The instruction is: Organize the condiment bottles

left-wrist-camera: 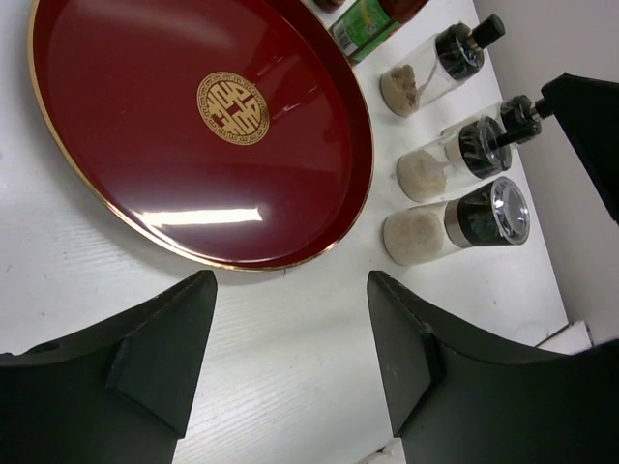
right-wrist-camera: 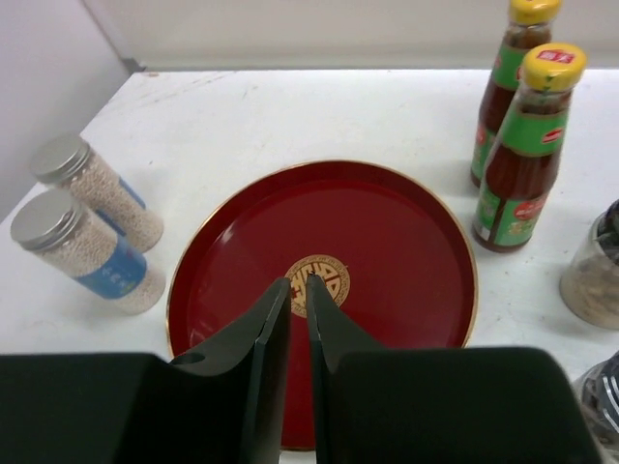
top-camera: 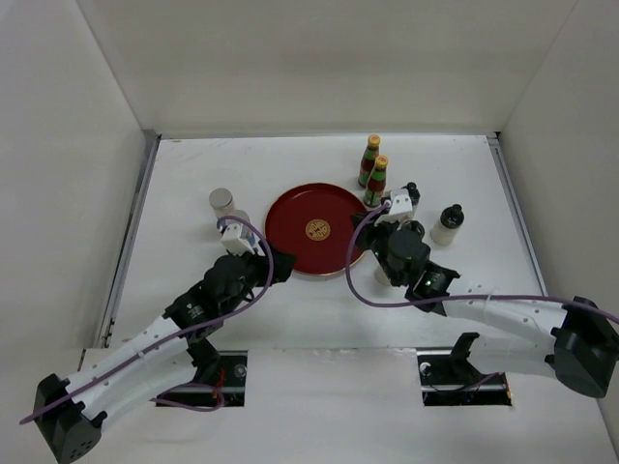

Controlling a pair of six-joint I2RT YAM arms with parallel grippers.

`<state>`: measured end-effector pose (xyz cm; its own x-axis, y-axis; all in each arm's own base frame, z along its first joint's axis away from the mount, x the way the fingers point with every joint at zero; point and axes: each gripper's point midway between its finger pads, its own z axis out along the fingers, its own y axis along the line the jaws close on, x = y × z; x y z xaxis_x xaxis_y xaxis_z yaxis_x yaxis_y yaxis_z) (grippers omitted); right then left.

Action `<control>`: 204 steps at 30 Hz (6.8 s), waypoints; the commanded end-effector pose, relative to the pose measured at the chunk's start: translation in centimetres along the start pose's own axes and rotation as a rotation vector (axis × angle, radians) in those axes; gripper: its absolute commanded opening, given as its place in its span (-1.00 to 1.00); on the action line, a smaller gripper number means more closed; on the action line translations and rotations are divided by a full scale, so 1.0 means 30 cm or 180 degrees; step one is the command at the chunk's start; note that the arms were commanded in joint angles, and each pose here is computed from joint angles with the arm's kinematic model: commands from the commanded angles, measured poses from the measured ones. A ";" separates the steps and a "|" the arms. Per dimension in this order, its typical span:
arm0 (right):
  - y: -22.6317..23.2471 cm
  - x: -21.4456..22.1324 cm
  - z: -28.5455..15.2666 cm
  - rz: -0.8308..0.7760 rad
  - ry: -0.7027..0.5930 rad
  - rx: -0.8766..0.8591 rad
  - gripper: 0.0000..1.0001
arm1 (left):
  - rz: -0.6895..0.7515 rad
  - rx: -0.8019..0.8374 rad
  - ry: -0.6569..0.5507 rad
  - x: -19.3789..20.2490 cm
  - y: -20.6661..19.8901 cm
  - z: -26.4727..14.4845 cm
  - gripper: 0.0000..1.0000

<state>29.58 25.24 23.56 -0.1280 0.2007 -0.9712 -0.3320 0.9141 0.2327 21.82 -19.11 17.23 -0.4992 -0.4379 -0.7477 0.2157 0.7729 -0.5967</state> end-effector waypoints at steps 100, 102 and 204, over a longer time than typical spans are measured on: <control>0.109 -0.268 0.774 -0.0310 -0.0297 0.0067 -0.45 | -0.0144 0.0139 -0.0983 0.019 0.055 0.167 -0.13; 0.108 -0.251 0.779 -0.0295 -0.0270 0.0071 -0.43 | -0.0151 0.0131 -0.0979 0.021 0.059 0.168 -0.13; -0.074 -0.198 0.621 -0.0081 -0.0362 0.0257 0.43 | -0.0201 0.0113 -0.1009 0.008 0.076 0.168 -0.02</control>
<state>49.03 29.14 22.72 -0.1248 0.0971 -0.9874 -0.2543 0.9588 0.1264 26.35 -19.69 12.50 -0.2601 -0.5636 -0.7841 0.1936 0.7651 -0.6142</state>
